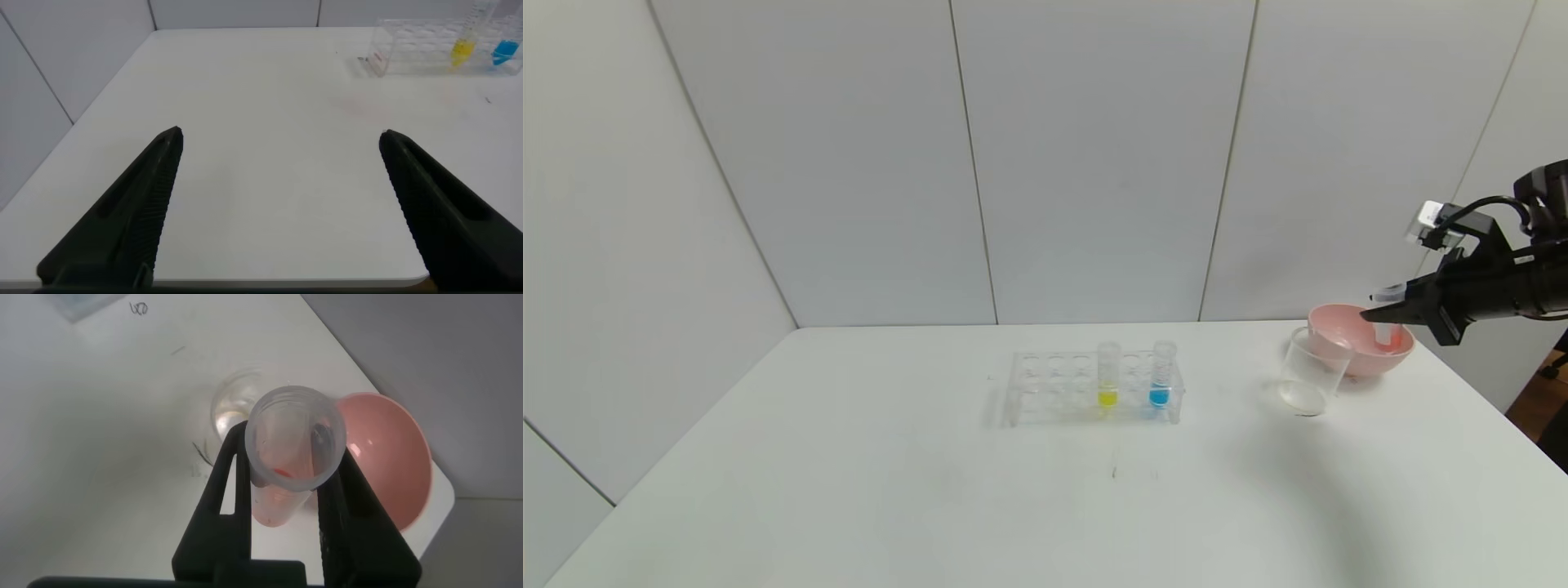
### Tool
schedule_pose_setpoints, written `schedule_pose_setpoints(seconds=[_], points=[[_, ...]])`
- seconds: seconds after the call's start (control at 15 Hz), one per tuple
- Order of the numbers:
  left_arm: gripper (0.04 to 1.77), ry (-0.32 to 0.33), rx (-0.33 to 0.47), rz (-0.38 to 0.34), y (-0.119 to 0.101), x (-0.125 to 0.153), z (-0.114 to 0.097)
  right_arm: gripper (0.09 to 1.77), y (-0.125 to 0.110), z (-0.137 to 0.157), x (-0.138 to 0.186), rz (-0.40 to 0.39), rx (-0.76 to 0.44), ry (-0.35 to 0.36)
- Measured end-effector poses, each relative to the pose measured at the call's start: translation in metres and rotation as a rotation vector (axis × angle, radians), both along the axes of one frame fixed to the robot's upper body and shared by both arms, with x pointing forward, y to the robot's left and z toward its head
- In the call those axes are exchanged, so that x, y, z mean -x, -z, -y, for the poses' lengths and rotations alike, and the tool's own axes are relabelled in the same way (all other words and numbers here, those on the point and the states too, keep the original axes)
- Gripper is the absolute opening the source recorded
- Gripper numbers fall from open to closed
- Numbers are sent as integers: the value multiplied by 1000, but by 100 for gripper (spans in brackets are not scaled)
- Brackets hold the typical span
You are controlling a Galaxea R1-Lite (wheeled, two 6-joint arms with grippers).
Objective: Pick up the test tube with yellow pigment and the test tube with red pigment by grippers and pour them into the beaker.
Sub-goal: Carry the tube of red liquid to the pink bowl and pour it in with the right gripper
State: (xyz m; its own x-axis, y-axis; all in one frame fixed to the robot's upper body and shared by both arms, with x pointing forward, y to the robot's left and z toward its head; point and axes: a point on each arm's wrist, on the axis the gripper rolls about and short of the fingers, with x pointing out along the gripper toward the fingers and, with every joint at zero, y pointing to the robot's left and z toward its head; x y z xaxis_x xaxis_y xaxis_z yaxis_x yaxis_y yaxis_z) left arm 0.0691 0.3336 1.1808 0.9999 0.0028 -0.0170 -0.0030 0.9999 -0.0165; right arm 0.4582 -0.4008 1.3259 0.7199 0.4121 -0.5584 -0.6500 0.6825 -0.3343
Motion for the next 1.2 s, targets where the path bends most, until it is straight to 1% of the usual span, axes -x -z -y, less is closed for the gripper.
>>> schedule_pose_setpoints(seconds=[0.2,0.33,0.47,0.53,0.73,0.8,1.0,1.2], points=[[172,0,0,0,0,0,0,52,-4,15,-10,11,63,-11],[172,0,0,0,0,0,0,52,-7,18,-21,28,102,4],[172,0,0,0,0,0,0,52,-7,18,-34,50,178,13],[172,0,0,0,0,0,0,52,-6,17,-37,47,215,-1],[172,0,0,0,0,0,0,52,-6,16,-39,-3,343,-29],[172,0,0,0,0,0,0,52,-8,14,-39,-20,380,-25],[172,0,0,0,0,0,0,52,-11,4,-41,-34,496,1],[172,0,0,0,0,0,0,52,-11,-11,-42,-53,568,11]])
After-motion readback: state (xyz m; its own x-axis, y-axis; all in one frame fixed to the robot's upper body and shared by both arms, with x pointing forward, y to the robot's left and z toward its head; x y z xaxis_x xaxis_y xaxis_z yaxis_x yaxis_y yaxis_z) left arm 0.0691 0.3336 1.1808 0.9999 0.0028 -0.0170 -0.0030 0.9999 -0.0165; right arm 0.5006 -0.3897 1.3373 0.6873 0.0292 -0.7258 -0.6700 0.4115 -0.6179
